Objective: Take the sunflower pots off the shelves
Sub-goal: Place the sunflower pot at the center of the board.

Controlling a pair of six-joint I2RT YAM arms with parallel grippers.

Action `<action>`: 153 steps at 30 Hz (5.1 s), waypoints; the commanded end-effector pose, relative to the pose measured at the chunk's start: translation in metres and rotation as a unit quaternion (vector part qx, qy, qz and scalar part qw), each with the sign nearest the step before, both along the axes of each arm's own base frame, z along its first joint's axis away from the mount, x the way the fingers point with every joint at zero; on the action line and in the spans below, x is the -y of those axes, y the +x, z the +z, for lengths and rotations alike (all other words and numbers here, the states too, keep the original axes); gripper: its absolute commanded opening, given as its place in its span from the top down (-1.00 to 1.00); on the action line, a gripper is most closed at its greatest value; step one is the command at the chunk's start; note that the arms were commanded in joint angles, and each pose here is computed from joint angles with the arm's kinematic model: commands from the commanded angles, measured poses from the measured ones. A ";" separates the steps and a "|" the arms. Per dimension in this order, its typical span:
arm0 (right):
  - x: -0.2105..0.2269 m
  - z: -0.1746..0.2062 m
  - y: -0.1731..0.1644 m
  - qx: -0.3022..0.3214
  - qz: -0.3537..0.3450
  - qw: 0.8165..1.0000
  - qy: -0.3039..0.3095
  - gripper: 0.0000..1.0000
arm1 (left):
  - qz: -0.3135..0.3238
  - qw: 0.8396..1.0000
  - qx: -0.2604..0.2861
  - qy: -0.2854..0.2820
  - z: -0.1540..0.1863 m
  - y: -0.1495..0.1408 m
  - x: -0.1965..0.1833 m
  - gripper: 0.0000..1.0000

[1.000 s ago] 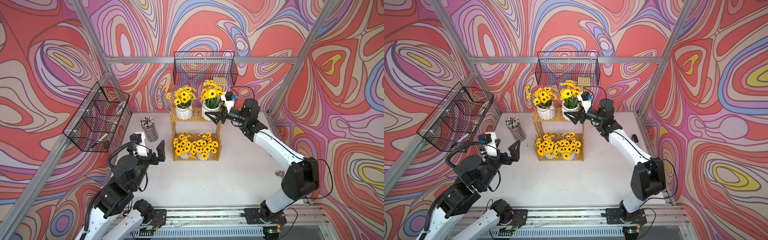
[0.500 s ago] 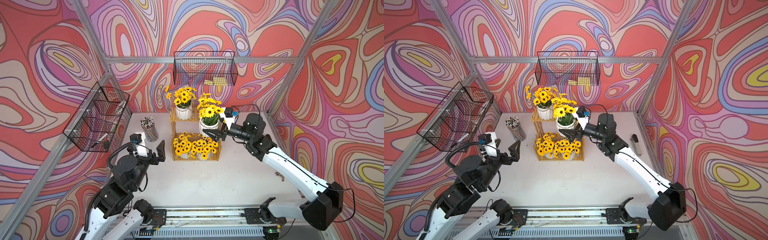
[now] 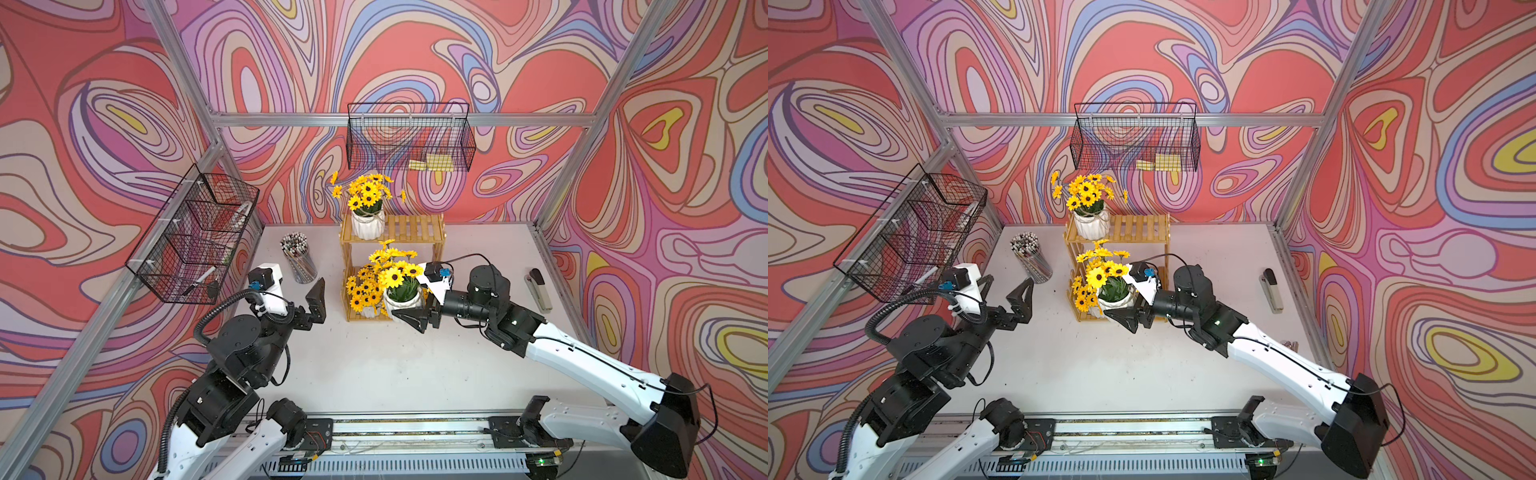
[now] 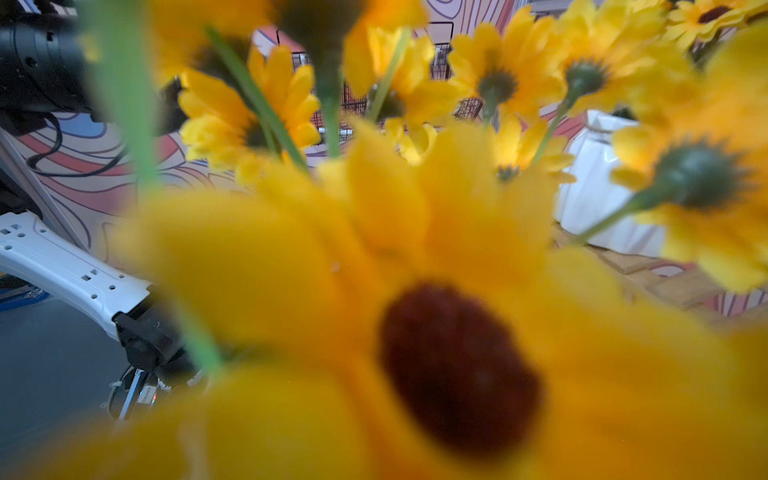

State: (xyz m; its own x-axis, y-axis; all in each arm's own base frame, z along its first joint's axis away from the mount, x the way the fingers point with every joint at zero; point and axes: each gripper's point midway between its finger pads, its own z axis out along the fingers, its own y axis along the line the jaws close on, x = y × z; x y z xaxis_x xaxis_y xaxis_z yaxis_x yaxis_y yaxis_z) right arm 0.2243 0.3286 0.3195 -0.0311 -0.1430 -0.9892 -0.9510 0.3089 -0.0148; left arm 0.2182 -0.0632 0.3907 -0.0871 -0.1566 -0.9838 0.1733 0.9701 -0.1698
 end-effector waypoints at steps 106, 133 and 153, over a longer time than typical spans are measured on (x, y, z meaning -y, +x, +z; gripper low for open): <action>-0.205 -0.275 -0.025 -0.031 0.017 0.997 -0.062 0.79 | -0.064 0.997 0.039 -0.022 0.031 -0.019 0.013 -0.99; -0.203 -0.295 -0.042 -0.049 0.064 0.992 -0.101 -0.65 | -0.061 0.997 0.041 -0.025 0.028 -0.021 0.011 -1.00; -0.203 -0.274 -0.045 -0.070 0.091 0.991 -0.065 -0.97 | -0.061 0.997 0.042 -0.025 0.029 -0.021 0.010 -0.99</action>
State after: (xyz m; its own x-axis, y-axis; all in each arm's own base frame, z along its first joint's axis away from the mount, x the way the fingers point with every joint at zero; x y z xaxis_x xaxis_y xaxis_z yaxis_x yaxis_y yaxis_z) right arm 0.1840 0.5356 0.0397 -0.1018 -0.2966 -0.9496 -0.9854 0.1610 0.0553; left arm 0.1981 -0.0756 0.4138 -0.0477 -0.1876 -0.9811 0.3083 0.9315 -0.1931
